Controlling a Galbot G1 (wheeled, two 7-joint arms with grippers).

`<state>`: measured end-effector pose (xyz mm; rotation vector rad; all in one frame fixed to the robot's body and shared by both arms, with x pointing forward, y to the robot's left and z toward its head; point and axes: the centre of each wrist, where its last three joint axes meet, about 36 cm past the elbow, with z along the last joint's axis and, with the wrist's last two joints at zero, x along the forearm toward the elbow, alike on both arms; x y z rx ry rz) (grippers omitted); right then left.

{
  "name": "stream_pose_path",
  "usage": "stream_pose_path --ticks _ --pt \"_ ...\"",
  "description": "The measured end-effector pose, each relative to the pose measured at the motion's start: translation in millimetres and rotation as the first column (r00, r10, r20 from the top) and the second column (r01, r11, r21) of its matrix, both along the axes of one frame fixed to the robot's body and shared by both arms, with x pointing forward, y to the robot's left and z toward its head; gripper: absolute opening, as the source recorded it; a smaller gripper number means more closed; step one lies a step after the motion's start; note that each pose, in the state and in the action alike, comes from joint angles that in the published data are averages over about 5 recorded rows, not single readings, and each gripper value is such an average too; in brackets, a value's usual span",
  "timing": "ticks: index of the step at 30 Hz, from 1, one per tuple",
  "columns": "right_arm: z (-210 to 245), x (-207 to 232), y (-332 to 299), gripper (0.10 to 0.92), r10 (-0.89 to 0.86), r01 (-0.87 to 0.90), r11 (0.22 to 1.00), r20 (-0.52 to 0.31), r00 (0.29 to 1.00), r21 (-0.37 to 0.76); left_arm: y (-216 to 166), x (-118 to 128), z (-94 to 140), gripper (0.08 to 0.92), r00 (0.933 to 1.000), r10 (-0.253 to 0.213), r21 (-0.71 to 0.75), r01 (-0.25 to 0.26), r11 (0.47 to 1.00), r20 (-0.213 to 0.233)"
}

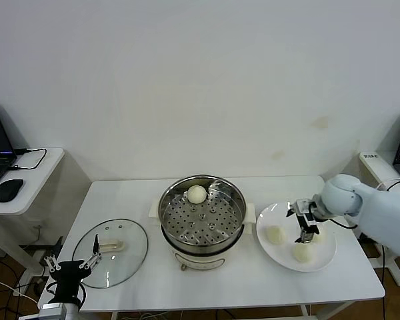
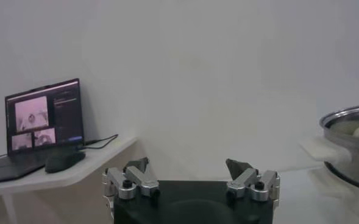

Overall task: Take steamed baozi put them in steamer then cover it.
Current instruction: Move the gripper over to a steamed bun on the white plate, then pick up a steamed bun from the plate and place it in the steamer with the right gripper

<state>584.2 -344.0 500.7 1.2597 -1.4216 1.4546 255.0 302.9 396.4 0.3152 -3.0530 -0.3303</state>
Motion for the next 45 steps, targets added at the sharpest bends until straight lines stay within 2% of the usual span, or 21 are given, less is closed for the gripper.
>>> stream_pose_path --ticks 18,35,45 --pt "-44.9 17.9 23.4 0.814 -0.003 0.003 1.000 -0.018 1.000 0.008 1.7 -2.0 0.1 0.823 1.0000 0.009 0.000 -0.009 1.000 0.000" --pt "-51.7 19.5 25.3 0.626 -0.006 0.006 1.000 -0.034 0.999 -0.001 1.9 -1.7 -1.0 0.823 0.9999 0.013 -0.002 -0.013 1.000 -0.001" --pt "-27.9 21.1 16.8 0.586 -0.002 0.002 1.000 -0.037 0.999 0.000 1.2 -0.9 1.1 0.823 0.9999 0.012 -0.002 -0.012 1.000 0.006"
